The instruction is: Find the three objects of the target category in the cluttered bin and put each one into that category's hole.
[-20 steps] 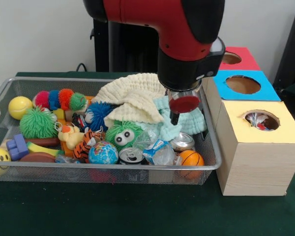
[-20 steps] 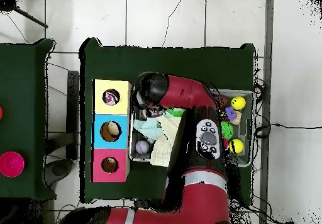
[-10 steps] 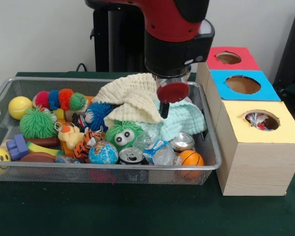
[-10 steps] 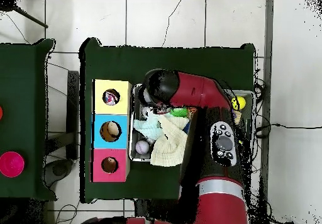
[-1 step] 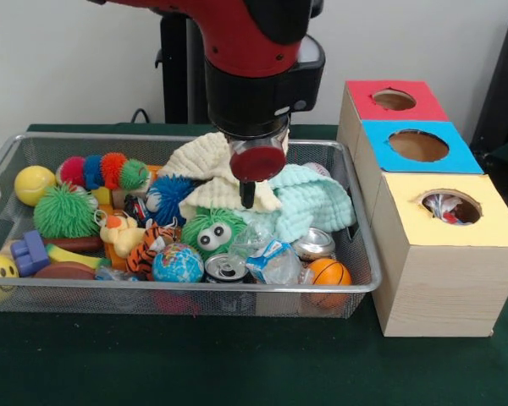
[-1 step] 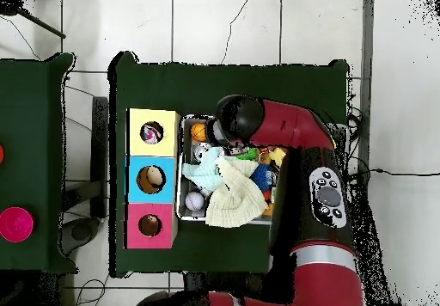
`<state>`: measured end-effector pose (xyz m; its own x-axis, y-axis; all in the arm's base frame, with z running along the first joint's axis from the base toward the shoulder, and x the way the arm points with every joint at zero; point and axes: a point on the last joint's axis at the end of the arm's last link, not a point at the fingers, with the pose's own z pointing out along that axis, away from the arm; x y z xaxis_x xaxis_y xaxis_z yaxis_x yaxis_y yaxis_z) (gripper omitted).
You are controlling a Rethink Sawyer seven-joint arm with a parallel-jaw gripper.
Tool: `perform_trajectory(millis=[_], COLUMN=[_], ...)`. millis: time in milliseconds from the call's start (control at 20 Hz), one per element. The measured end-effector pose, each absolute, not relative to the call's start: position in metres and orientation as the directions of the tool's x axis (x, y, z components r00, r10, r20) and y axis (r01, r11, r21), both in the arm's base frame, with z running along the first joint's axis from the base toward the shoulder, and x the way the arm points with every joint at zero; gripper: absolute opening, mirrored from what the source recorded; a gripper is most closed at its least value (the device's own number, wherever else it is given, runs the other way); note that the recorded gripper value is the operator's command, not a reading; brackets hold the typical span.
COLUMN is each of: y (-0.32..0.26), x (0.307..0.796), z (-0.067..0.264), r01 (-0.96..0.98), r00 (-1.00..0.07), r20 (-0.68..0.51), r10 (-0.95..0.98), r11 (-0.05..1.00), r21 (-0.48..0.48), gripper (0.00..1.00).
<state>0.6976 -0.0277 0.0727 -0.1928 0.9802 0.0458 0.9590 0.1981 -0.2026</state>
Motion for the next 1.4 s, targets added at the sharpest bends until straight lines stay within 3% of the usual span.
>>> perform_trajectory(millis=[800,1400], y=[-0.021,-0.027], x=[0.694,0.698], z=[0.06,0.056], r01=[0.934,0.94], r00=[-0.286,-0.274], r20=[0.046,0.08], r10=[0.957,0.958], r11=[0.289,0.284], r21=[-0.208,-0.19], gripper=[0.0,0.0])
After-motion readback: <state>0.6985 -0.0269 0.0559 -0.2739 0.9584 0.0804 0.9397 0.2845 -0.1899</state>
